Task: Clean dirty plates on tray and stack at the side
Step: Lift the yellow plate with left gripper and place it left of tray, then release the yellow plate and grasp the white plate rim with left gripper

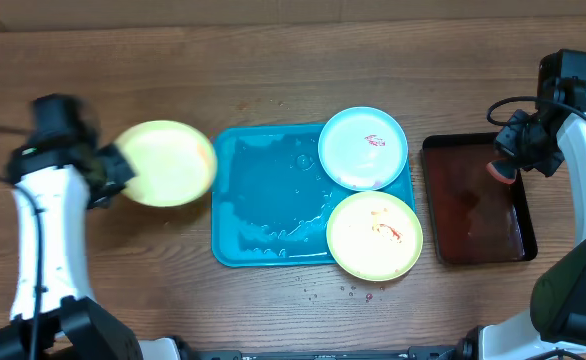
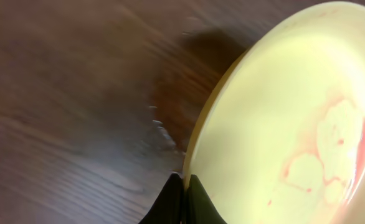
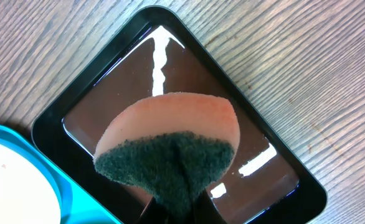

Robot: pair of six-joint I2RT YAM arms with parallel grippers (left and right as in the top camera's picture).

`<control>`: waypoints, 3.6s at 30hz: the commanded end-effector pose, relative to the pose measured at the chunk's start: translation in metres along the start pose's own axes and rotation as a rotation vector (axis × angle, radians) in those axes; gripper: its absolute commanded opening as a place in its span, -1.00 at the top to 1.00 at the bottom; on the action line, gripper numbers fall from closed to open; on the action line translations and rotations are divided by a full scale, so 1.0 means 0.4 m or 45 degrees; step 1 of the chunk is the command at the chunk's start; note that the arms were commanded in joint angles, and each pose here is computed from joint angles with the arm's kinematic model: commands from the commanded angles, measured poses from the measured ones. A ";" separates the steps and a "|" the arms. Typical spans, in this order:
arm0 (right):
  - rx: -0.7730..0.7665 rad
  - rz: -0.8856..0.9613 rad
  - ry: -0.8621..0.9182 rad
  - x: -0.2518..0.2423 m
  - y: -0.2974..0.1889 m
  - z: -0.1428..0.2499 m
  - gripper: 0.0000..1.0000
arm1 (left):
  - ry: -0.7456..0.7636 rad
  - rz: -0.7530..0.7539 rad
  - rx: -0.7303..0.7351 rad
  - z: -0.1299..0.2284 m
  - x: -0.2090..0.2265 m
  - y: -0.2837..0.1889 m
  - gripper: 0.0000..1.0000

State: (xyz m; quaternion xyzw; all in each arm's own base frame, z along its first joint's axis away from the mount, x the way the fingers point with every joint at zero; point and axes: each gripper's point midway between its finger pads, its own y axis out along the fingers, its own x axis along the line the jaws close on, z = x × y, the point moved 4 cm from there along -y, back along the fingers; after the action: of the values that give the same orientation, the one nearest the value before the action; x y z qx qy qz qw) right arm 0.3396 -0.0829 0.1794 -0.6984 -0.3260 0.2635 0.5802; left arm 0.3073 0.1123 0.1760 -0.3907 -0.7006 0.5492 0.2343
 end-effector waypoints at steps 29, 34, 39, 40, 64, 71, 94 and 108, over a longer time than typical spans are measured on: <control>-0.009 -0.017 -0.004 0.000 -0.008 -0.001 0.92 | -0.030 0.010 0.324 -0.005 0.152 0.229 0.01; -0.014 -0.021 -0.004 0.002 -0.008 -0.003 0.92 | 0.186 0.318 0.293 -0.061 0.016 0.134 -0.10; -0.016 -0.022 -0.003 0.002 -0.008 -0.004 0.93 | 0.436 0.499 0.258 -0.054 -0.172 0.083 -0.33; -0.016 -0.022 -0.003 0.002 -0.008 -0.004 0.92 | 0.493 0.530 0.247 -0.045 -0.217 0.079 -0.47; -0.012 -0.020 -0.004 0.001 -0.008 -0.002 0.92 | 0.975 0.562 -0.052 0.325 -0.867 0.206 -0.52; -0.011 -0.022 -0.030 0.002 -0.008 -0.002 0.92 | 1.000 0.503 0.035 0.399 -0.868 0.257 -0.11; -0.008 -0.023 -0.042 0.002 -0.008 -0.001 0.92 | 0.814 0.463 0.053 0.365 -0.855 0.296 0.92; 0.042 -0.265 -0.212 0.075 -0.016 0.016 0.92 | 0.649 0.199 0.240 0.210 -0.583 0.163 0.92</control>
State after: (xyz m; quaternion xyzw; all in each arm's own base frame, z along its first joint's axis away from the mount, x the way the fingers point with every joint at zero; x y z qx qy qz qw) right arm 0.3484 -0.0699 0.1803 -0.6581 -0.3935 0.2732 0.5809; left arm 0.4057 -0.1229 0.0984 -0.5368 -0.5419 0.5243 0.3785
